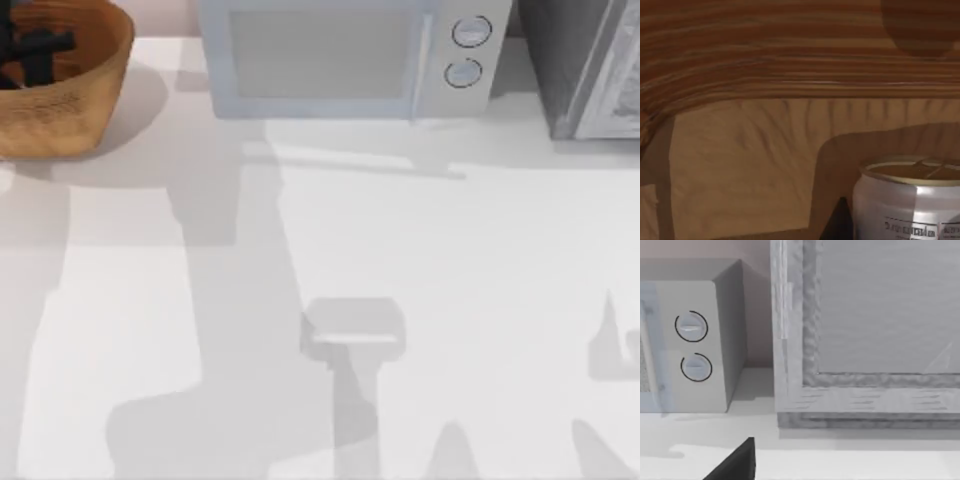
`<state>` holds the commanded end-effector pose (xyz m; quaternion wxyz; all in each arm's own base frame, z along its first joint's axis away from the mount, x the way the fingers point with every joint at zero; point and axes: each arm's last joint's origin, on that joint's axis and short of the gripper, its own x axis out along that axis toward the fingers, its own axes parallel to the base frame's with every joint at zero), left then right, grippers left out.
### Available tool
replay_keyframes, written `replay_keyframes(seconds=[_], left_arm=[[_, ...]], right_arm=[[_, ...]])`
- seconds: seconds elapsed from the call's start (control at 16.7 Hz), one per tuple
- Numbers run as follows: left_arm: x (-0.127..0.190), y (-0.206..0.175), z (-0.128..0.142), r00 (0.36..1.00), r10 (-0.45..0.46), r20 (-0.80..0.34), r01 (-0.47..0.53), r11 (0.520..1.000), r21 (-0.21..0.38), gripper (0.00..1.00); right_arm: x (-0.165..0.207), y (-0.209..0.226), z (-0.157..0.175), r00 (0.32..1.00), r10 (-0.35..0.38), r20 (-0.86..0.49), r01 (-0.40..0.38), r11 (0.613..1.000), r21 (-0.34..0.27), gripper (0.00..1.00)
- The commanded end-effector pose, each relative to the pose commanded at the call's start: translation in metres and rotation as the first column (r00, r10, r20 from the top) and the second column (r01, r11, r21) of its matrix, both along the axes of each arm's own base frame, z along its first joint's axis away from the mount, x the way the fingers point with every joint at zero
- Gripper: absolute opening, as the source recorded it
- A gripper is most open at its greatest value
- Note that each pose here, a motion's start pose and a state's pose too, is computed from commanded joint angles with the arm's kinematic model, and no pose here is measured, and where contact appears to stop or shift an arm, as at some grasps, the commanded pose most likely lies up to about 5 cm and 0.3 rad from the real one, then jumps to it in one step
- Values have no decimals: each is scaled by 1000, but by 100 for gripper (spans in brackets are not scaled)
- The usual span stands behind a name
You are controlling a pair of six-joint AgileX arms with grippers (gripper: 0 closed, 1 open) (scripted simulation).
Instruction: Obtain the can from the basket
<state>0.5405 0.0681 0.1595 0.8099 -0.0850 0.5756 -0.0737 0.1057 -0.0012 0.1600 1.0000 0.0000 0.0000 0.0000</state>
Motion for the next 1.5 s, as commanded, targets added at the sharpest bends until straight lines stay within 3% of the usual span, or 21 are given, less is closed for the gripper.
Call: replay_keyframes(seconds=[0.18, 0.42, 0.66, 0.84, 0.96, 1.14, 1.5], left_arm=[[-12, -9, 37, 998, -8, 59, 8, 1000, 12, 0], [-51, -26, 107, 979, -27, 204, 20, 999, 35, 0], [-121, -44, 169, 928, -39, 371, 18, 998, 60, 0], [-191, -55, 195, 867, -39, 496, 0, 997, 78, 0], [-240, -60, 199, 817, -34, 576, -20, 996, 88, 0], [-310, -65, 184, 727, -24, 686, -60, 993, 98, 0], [-405, -69, 106, 525, -1, 851, -147, 985, 91, 0]], right_arm=[[0, 0, 0, 1000, 0, 0, 0, 1000, 0, 100], [0, 0, 0, 1000, 0, 0, 0, 1000, 0, 100], [0, 0, 0, 1000, 0, 0, 0, 1000, 0, 100], [0, 0, 0, 1000, 0, 0, 0, 1000, 0, 100], [0, 0, 0, 1000, 0, 0, 0, 1000, 0, 100], [0, 0, 0, 1000, 0, 0, 0, 1000, 0, 100], [0, 0, 0, 1000, 0, 0, 0, 1000, 0, 100]])
